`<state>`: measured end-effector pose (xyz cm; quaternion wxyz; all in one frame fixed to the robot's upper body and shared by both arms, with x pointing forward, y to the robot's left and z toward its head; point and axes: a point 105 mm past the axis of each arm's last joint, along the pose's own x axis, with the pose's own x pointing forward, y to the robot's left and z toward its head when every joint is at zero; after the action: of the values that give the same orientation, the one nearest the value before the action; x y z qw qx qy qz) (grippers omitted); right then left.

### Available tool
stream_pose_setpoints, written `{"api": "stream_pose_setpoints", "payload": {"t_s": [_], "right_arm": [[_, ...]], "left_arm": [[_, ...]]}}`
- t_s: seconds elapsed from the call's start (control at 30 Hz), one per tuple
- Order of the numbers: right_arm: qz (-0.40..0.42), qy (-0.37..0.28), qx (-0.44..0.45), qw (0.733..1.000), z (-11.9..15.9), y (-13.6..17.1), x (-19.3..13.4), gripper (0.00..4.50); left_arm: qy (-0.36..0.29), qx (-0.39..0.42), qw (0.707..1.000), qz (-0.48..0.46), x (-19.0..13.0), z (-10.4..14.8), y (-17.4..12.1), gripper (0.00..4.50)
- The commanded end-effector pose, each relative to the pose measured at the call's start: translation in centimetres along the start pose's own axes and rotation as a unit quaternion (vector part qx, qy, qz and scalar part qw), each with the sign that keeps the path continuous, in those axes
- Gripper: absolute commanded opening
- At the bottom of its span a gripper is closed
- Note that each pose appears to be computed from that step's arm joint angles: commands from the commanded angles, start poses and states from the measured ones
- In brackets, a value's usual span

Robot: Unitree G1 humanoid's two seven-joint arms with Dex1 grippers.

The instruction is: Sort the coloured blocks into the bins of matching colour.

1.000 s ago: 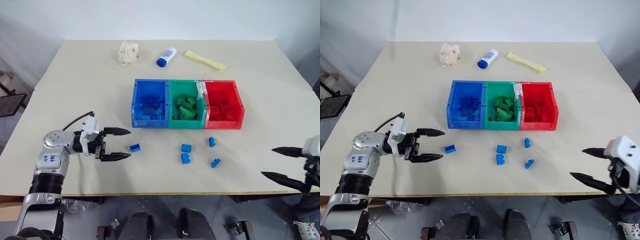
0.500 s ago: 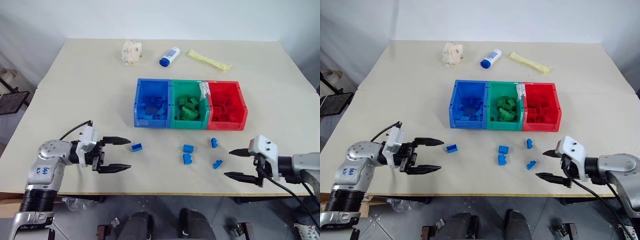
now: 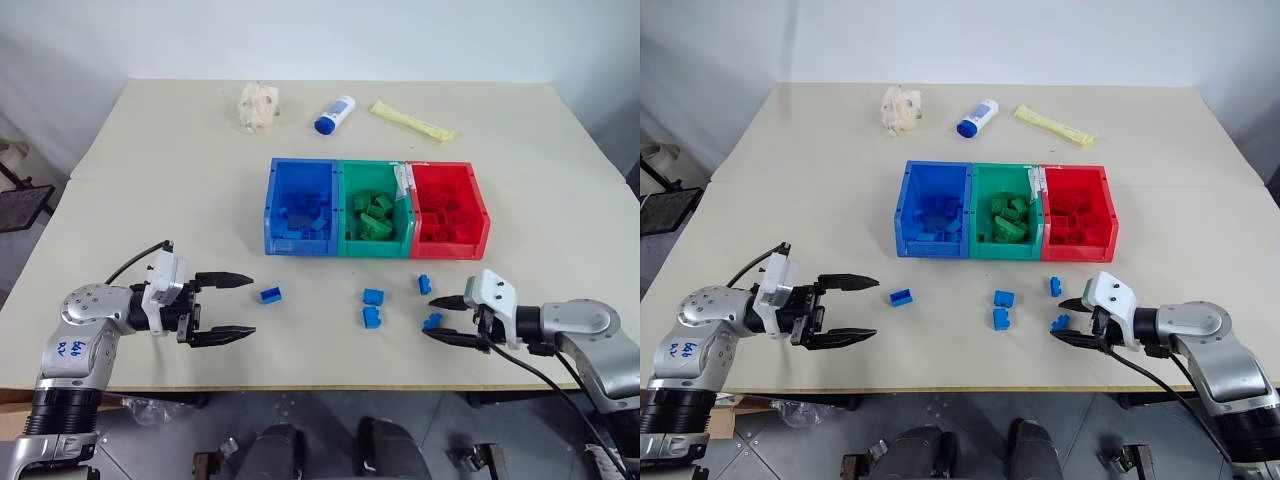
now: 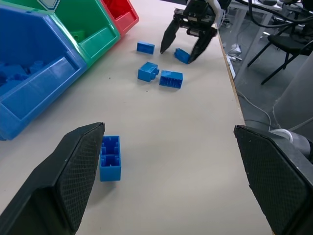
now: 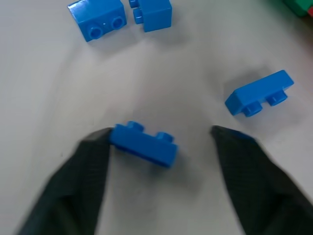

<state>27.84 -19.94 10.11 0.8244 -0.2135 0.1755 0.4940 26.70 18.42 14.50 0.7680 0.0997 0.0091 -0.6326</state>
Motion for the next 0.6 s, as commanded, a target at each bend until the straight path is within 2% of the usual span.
{"api": "stream_pose_setpoints", "payload": {"t_s": [0.03,0.07,0.1,0.43,0.6], "right_arm": [[0.020,0.002,0.004,1.000,-0.3,0.9,0.7,1.83],[0.021,0.000,0.003,1.000,-0.2,1.0,0.8,1.49],[0.019,-0.006,0.001,1.000,0.0,1.0,0.8,1.35],[-0.001,-0.065,-0.020,0.998,4.3,0.4,0.2,1.35],[-0.020,-0.124,-0.062,0.990,9.5,-1.4,0.8,1.35]], "left_arm": [[-0.014,0.024,1.000,-0.002,-0.3,0.7,-0.1,4.50],[-0.019,0.028,0.999,-0.003,-0.3,0.8,-0.1,4.50],[-0.021,0.031,0.999,-0.004,-0.3,0.7,-0.2,4.50],[-0.047,0.044,0.998,0.003,0.0,0.0,1.0,4.50],[-0.051,0.051,0.997,0.003,0.5,-0.3,1.7,4.50]]}}
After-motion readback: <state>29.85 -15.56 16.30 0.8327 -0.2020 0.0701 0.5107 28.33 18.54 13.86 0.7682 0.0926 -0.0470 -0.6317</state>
